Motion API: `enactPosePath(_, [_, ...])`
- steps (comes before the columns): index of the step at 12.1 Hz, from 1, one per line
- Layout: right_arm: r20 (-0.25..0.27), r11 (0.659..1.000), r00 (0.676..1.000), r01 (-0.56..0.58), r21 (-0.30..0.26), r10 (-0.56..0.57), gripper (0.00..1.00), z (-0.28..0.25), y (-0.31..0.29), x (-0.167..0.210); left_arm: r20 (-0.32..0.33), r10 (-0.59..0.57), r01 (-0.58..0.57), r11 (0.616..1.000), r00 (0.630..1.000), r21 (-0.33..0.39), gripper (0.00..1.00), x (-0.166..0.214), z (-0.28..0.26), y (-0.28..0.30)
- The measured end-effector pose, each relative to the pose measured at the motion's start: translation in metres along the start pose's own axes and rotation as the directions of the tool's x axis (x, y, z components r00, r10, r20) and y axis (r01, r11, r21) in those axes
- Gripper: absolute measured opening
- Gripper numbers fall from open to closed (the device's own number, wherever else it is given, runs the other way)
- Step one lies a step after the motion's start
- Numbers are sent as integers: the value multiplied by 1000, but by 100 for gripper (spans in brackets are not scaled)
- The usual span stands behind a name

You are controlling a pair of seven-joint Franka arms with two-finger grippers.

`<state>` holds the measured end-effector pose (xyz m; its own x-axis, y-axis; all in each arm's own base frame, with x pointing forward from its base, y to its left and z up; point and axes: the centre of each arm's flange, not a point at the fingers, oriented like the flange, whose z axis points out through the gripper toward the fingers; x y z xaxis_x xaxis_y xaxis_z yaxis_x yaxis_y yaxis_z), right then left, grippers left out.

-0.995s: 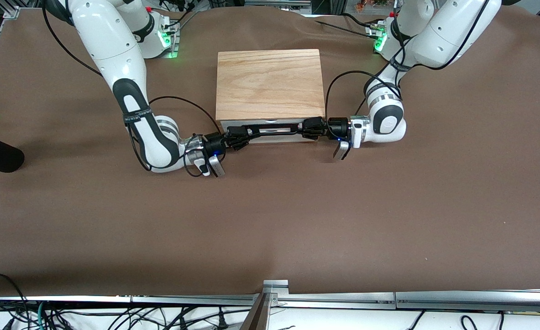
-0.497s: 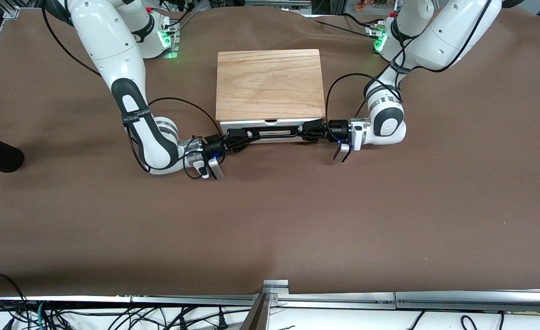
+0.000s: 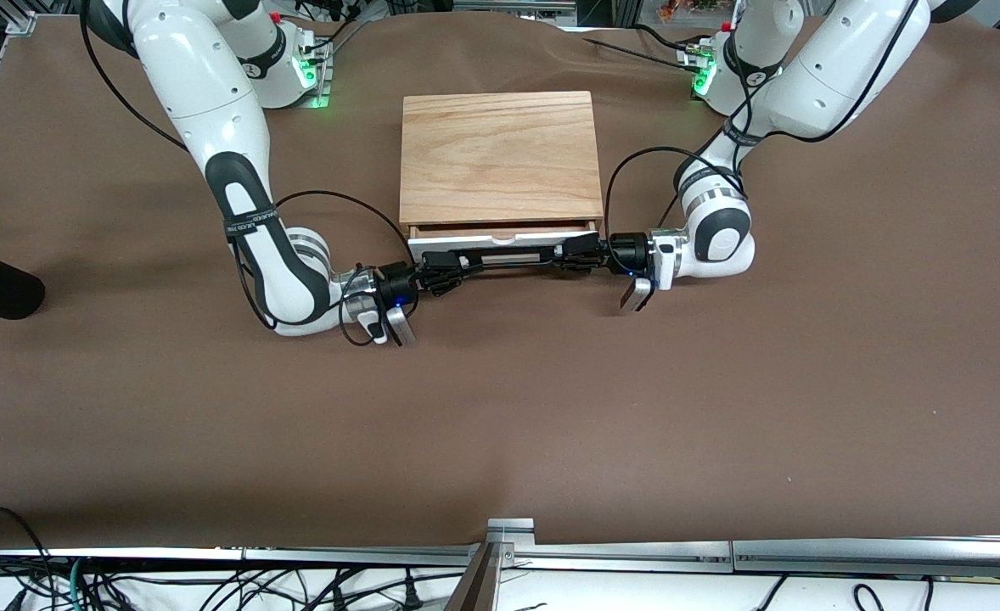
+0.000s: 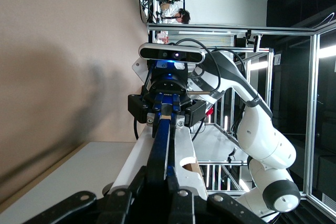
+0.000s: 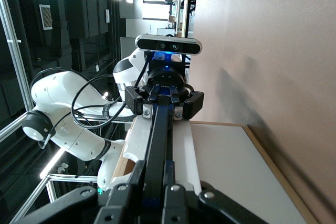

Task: Pull top drawer with both arms simultaneously
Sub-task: 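Pull the handle with both grippers, sliding the drawer out of the box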

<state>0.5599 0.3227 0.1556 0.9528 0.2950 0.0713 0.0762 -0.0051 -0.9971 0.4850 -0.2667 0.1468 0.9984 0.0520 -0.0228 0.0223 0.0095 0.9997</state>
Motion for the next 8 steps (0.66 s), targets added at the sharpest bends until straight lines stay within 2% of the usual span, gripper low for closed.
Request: enactPosePath(8, [-15,1000,1000,-3,3,3,18,-10,6,39,-19,-18,19,1000,1000,9,18,40,-2,1])
